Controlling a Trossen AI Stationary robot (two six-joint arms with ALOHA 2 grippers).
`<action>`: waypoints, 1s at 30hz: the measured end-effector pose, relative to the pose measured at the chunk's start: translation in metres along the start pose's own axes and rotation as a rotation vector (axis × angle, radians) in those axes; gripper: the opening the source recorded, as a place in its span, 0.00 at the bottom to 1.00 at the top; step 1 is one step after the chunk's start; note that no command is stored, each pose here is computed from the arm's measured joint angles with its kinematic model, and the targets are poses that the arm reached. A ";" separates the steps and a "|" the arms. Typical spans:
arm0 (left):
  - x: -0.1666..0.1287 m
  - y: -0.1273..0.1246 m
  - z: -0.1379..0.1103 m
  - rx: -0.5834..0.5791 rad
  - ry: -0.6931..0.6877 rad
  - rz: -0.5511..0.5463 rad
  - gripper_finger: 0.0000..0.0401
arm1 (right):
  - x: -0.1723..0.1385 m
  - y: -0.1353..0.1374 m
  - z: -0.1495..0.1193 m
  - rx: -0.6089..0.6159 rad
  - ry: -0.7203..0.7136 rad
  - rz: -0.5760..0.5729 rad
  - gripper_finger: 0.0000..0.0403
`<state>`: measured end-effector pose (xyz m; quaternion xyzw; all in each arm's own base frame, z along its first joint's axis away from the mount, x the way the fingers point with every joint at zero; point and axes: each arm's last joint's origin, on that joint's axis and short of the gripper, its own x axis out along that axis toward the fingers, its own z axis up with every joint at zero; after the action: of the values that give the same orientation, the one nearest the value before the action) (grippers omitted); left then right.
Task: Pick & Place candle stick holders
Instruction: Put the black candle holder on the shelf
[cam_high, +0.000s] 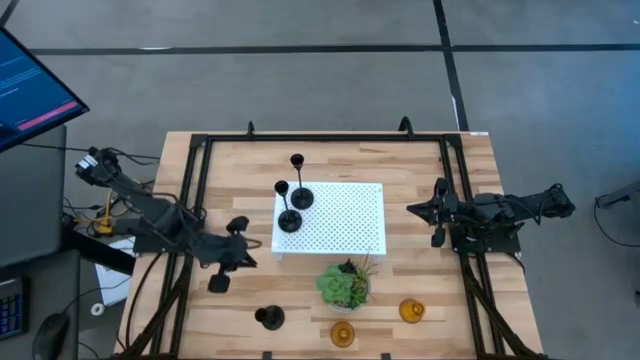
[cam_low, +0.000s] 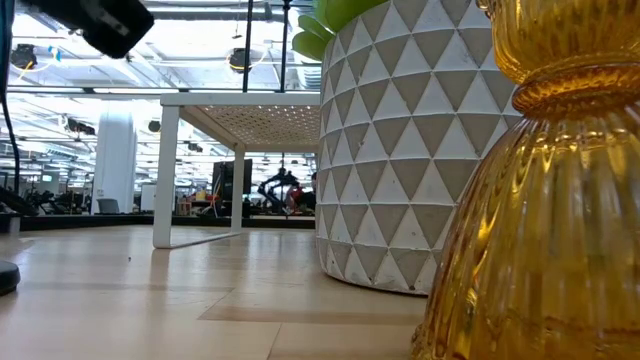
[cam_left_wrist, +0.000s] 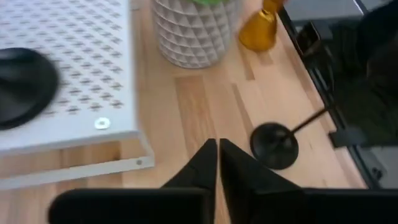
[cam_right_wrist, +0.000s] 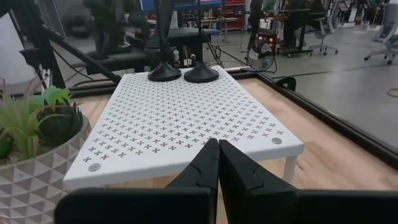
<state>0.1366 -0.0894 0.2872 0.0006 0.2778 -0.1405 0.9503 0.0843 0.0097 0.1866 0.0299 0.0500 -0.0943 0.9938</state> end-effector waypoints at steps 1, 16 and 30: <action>0.004 -0.002 -0.004 0.027 -0.010 -0.014 0.02 | 0.000 0.000 0.000 0.010 0.000 0.000 0.00; 0.047 -0.013 -0.072 0.264 -0.228 -0.169 0.02 | 0.000 0.000 0.000 0.034 -0.005 0.000 0.00; 0.060 -0.012 -0.092 0.360 -0.384 -0.250 0.03 | 0.000 0.000 0.001 0.034 -0.005 0.000 0.00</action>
<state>0.1334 -0.1094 0.1784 0.1085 0.0614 -0.3010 0.9454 0.0844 0.0096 0.1871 0.0467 0.0458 -0.0953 0.9933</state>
